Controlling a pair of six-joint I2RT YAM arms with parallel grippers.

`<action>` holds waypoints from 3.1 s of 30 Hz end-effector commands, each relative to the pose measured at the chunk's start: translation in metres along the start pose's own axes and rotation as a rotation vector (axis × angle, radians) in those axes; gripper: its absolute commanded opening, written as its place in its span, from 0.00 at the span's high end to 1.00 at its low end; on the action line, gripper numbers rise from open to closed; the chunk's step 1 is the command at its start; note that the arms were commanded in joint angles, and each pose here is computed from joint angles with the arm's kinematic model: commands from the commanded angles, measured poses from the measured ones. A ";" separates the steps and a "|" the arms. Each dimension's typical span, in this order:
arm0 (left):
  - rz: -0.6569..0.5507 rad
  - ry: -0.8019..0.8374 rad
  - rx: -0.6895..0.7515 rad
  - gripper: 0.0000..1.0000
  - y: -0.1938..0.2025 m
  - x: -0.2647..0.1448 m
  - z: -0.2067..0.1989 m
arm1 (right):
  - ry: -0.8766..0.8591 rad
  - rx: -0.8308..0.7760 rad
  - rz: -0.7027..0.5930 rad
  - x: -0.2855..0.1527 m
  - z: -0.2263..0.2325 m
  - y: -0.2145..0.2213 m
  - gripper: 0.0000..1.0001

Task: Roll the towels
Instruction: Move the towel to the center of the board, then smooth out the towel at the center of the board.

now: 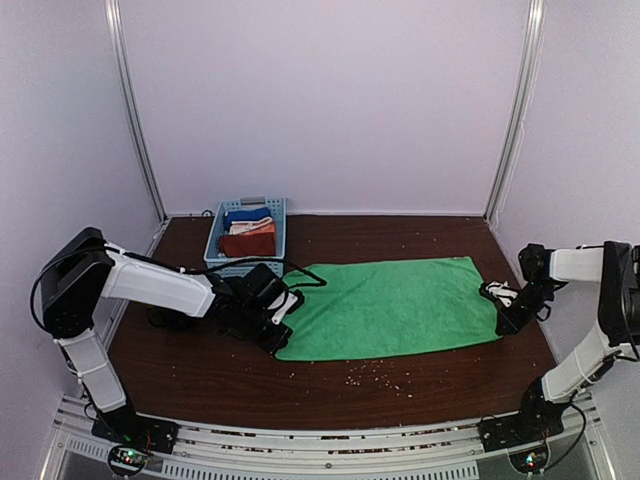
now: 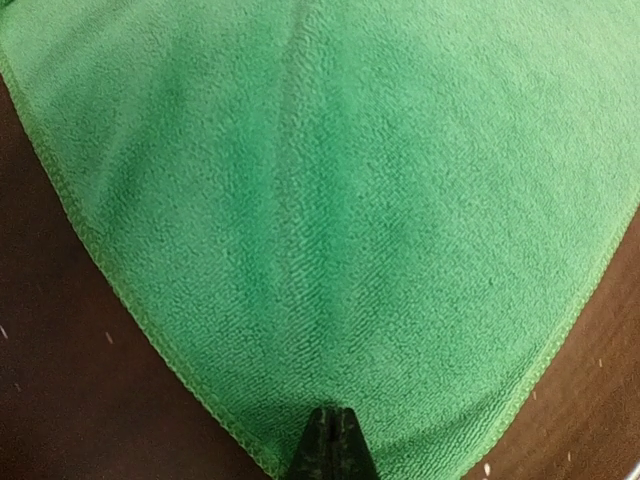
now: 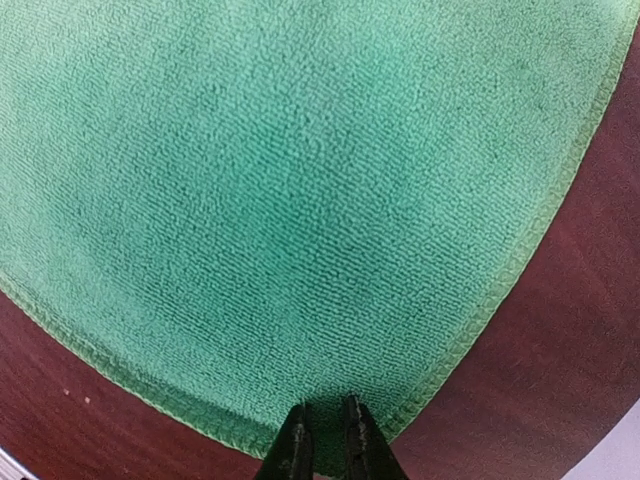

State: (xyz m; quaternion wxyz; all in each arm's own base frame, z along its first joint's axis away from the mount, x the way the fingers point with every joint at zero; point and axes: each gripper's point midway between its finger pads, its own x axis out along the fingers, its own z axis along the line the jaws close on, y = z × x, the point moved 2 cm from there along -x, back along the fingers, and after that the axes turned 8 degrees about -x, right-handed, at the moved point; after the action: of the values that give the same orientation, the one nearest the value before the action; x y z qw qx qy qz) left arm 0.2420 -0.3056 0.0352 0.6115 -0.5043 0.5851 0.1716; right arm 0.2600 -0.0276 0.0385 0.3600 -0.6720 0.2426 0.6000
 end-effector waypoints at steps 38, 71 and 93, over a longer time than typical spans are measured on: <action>-0.233 -0.232 0.059 0.61 -0.112 -0.033 0.081 | -0.208 -0.250 -0.081 -0.029 0.068 -0.066 0.77; -0.193 -0.246 0.147 0.62 -0.123 -0.062 0.091 | -0.229 -0.511 0.099 -0.068 0.091 -0.010 0.70; -0.176 -0.069 0.366 0.44 -0.112 -0.042 0.068 | 0.014 0.102 -0.181 -0.020 -0.090 -0.153 0.46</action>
State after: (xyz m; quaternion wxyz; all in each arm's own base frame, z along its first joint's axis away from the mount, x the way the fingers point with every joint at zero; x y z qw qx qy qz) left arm 0.3495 -0.2852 0.1106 0.7097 -0.4295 0.5571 0.0397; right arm 0.4273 -0.0092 0.1013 0.4430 -0.6997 0.2025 0.5227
